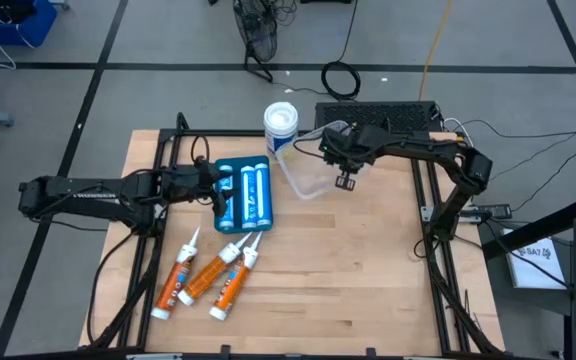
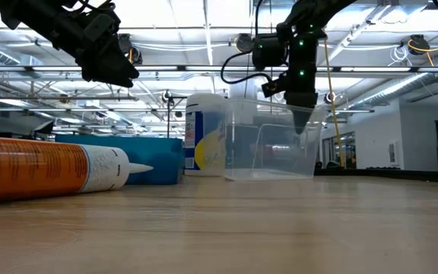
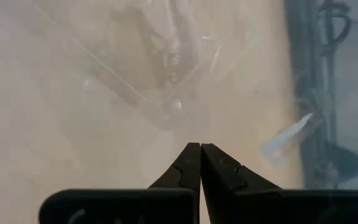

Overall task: Pick & place silicon tubes, Sealant and Lysol wipes
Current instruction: Adjust the transparent bin

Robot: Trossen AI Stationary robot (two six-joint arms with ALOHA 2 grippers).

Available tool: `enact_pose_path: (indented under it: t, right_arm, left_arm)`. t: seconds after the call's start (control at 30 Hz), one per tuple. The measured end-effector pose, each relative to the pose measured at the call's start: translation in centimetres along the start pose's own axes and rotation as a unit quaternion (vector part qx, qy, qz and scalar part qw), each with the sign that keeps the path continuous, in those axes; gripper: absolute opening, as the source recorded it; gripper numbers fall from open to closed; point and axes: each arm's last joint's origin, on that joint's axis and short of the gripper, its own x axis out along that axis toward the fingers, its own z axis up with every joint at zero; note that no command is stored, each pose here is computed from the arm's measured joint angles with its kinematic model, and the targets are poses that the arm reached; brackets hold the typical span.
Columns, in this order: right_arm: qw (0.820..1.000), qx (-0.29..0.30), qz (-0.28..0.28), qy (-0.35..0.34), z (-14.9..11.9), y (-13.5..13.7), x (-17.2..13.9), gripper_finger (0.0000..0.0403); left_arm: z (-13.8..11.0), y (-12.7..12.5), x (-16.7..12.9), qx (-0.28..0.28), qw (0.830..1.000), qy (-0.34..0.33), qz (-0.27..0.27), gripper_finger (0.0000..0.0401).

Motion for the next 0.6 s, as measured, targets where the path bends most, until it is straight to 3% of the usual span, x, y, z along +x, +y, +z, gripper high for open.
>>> enact_pose_path:
  t: [0.33, 0.6]
  right_arm:
    - [0.994, 0.012, 0.02, 0.102, -2.0, 1.1, -0.5, 0.0]
    - [0.986, -0.008, 0.085, 0.141, -2.7, 2.7, -1.1, 0.0]
  left_arm:
    - [0.0, 0.0, 0.0, 0.0, 1.0, 0.0, 0.0, 0.0264]
    - [0.0, 0.0, 0.0, 0.0, 1.0, 0.0, 0.0, 0.0267]
